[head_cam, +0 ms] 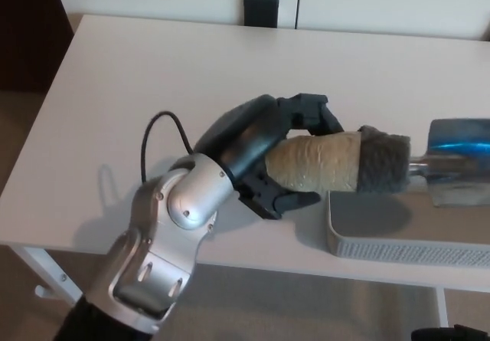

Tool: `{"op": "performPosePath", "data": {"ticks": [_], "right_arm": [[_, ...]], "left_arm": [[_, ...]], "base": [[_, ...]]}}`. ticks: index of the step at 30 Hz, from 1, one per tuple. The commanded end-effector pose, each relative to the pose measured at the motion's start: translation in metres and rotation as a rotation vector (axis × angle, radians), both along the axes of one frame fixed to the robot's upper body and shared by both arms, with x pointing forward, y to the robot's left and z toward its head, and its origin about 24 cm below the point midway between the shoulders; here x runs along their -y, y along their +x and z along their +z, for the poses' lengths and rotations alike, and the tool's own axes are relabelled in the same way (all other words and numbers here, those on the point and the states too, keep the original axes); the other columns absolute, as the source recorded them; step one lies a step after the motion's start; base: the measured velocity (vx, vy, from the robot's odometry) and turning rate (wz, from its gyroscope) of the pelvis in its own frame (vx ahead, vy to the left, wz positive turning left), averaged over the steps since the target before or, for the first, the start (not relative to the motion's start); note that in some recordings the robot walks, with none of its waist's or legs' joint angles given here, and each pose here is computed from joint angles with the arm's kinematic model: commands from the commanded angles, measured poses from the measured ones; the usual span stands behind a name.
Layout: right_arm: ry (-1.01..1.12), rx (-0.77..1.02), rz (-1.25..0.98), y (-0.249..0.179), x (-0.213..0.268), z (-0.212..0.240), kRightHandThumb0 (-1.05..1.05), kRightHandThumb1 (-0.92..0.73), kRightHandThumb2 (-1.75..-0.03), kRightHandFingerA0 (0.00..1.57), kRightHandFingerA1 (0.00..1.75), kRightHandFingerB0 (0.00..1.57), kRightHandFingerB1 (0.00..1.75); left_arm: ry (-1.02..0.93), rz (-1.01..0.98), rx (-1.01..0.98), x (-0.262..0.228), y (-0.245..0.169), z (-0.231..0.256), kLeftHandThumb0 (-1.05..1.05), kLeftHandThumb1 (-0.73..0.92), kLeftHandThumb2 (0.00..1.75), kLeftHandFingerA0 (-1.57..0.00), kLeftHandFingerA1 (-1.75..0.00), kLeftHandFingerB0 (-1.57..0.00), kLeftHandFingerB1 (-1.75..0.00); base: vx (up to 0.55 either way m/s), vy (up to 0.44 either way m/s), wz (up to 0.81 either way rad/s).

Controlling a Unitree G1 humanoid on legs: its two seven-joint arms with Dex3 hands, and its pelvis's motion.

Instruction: The robot walks towards a desk on which a shovel is kept on the left hand side and a container is kept on the right hand side. The robot picks up the shovel using its left hand and places it in the container.

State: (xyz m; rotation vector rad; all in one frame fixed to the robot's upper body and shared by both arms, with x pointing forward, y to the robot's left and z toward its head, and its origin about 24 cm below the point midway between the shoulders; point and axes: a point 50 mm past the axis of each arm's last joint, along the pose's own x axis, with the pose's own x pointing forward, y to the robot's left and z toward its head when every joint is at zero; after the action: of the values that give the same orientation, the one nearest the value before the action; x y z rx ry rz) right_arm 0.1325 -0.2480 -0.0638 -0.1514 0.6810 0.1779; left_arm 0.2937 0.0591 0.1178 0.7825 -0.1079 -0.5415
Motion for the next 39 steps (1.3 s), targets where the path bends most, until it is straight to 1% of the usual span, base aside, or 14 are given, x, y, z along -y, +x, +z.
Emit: {"op": "performPosePath", "data": {"ticks": [1,5,9,11,13,14,16,17,25,27,28,30,33,39], "right_arm": [[-0.001,-0.019,-0.004,-0.003,0.004,0.000,-0.26,-0.58,-0.57,0.73,0.54,0.57,0.49],[0.003,-0.022,-0.006,-0.002,0.003,0.001,-0.23,-0.58,-0.57,0.72,0.55,0.56,0.49],[-0.014,-0.011,0.004,0.000,0.002,0.002,-0.23,-0.58,-0.57,0.73,0.54,0.57,0.49],[-0.009,-0.008,0.001,0.000,0.003,0.001,-0.24,-0.58,-0.57,0.74,0.55,0.58,0.50],[-0.015,-0.009,0.003,0.000,0.003,0.002,-0.24,-0.58,-0.57,0.74,0.54,0.58,0.49],[-0.012,-0.009,0.002,0.001,0.002,0.002,-0.24,-0.58,-0.57,0.74,0.54,0.58,0.49],[-0.026,-0.003,0.016,0.001,0.003,0.002,-0.25,-0.59,-0.57,0.74,0.54,0.58,0.49],[-0.028,-0.001,0.019,0.001,0.002,0.002,-0.25,-0.59,-0.57,0.73,0.54,0.58,0.49],[-0.003,-0.005,-0.001,0.003,0.002,0.002,-0.23,-0.59,-0.57,0.74,0.55,0.58,0.50],[-0.006,-0.008,0.004,0.003,0.003,0.002,-0.22,-0.60,-0.57,0.73,0.55,0.58,0.50],[-0.010,-0.009,0.005,0.003,0.003,0.002,-0.24,-0.58,-0.57,0.75,0.54,0.58,0.49],[-0.023,-0.008,0.014,0.003,0.003,0.002,-0.25,-0.59,-0.57,0.75,0.54,0.58,0.49],[-0.028,-0.012,0.022,0.004,0.003,0.002,-0.27,-0.58,-0.56,0.74,0.53,0.57,0.48],[-0.034,-0.015,0.023,0.004,0.003,0.003,-0.26,-0.58,-0.57,0.74,0.54,0.58,0.48]], "left_arm": [[0.157,0.069,0.049,-0.007,0.008,0.002,-0.30,0.66,0.73,-0.91,-1.51,-0.86,-0.93],[0.234,0.097,0.085,-0.009,0.011,0.000,-0.25,0.69,0.74,-0.98,-1.47,-0.90,-0.93],[0.277,0.108,0.071,-0.009,0.015,-0.005,-0.25,0.72,0.71,-1.00,-1.39,-0.84,-0.73],[0.293,0.112,0.069,-0.010,0.017,-0.011,-0.26,0.74,0.70,-0.98,-1.48,-0.87,-0.92],[0.293,0.112,0.056,-0.011,0.017,-0.013,-0.26,0.72,0.69,-0.98,-1.46,-0.85,-0.85],[0.293,0.116,0.048,-0.011,0.018,-0.015,-0.26,0.72,0.66,-0.96,-1.47,-0.83,-0.97],[0.299,0.115,0.048,-0.011,0.018,-0.017,-0.25,0.69,0.64,-0.96,-1.48,-0.85,-0.91],[0.298,0.113,0.045,-0.011,0.018,-0.019,-0.28,0.71,0.64,-0.97,-1.46,-0.84,-1.05],[0.302,0.118,0.005,-0.010,0.019,-0.019,-0.31,0.77,0.62,-0.93,-1.43,-0.77,-1.10],[0.324,0.110,0.009,-0.008,0.020,-0.019,-0.32,0.77,0.63,-0.92,-1.38,-0.76,-1.01],[0.325,0.106,0.005,-0.007,0.020,-0.018,-0.30,0.76,0.61,-0.99,-1.07,-0.64,-0.54],[0.322,0.101,0.001,-0.005,0.019,-0.015,-0.31,0.73,0.60,-1.02,-1.04,-0.66,-0.54],[0.332,0.095,0.011,-0.001,0.018,-0.013,-0.32,0.72,0.62,-0.99,-1.28,-0.78,-0.67],[0.361,0.049,0.094,0.004,0.015,-0.008,-0.30,0.61,0.64,-1.02,-1.37,-0.83,-0.70]], "base": [[0.00,0.000,0.00],[0.00,0.000,0.00],[0.00,0.000,0.00],[0.00,0.000,0.00],[0.00,0.000,0.00],[0.00,0.000,0.00],[0.00,0.000,0.00],[0.00,0.000,0.00],[0.00,0.000,0.00],[0.00,0.000,0.00],[0.00,0.000,0.00],[0.00,0.000,0.00],[0.00,0.000,0.00],[0.00,0.000,0.00]]}}
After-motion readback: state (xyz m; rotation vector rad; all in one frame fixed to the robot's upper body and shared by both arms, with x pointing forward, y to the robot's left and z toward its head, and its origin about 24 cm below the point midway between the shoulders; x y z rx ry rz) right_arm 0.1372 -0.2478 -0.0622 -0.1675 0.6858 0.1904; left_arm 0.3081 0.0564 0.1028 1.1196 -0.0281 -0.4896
